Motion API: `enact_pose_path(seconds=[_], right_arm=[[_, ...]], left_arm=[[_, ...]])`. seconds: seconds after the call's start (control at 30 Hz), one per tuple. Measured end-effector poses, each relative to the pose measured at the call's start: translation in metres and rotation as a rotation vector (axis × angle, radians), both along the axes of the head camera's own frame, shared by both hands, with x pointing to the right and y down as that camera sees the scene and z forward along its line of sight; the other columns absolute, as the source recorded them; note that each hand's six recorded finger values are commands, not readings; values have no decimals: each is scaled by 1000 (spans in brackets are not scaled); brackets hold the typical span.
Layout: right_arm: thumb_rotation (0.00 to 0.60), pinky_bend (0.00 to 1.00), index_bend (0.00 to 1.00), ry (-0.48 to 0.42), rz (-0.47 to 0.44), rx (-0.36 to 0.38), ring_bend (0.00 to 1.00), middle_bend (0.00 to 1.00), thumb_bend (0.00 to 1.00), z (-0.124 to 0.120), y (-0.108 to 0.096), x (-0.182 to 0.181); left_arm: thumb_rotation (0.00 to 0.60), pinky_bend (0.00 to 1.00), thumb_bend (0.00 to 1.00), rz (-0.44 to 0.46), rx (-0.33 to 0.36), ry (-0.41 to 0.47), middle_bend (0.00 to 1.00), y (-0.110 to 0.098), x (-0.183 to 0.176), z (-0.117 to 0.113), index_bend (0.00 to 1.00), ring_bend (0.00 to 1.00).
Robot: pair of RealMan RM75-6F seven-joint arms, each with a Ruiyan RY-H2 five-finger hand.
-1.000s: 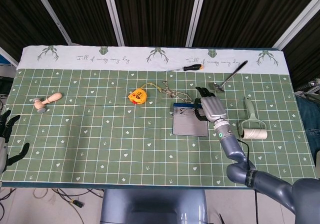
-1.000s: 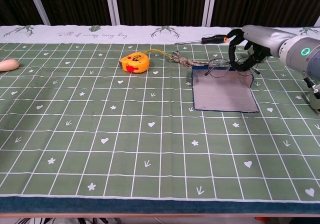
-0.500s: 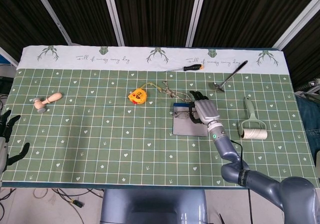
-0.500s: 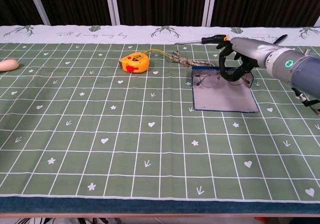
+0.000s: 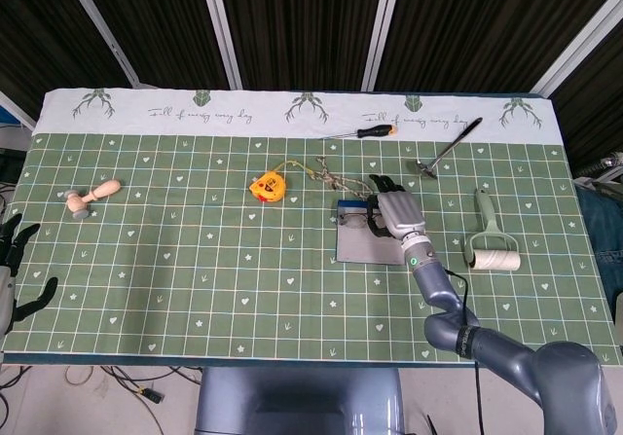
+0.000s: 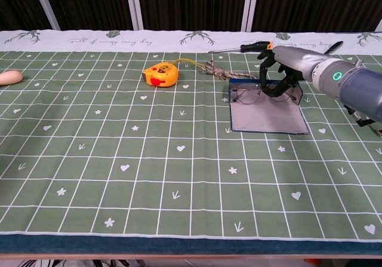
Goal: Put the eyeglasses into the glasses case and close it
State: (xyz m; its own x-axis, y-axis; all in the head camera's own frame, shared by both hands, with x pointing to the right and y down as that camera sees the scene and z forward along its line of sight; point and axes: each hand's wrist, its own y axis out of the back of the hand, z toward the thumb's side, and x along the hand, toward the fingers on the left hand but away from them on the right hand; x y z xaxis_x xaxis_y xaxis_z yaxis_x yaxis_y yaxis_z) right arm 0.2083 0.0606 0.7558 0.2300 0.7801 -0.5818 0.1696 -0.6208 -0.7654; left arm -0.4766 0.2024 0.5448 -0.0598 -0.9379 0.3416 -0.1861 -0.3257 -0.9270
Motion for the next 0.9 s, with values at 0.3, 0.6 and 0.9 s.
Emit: enact_pose_path(seconds=[0.3, 0.6, 0.9], right_arm=[[600, 206, 370, 14, 3, -23, 60, 78, 400, 4, 0, 4], [600, 206, 247, 25, 22, -29, 60, 75, 347, 2, -3, 9], [600, 249, 209, -53, 44, 26, 194, 205, 338, -24, 1, -1]], left_arm=[[600, 0, 312, 10, 8, 3, 0, 0, 3, -1, 104, 0], [600, 0, 312, 6, 10, 0, 0, 1, 2, -1, 103, 0], [600, 0, 312, 3, 14, 1, 0, 1, 2, -1, 104, 0]])
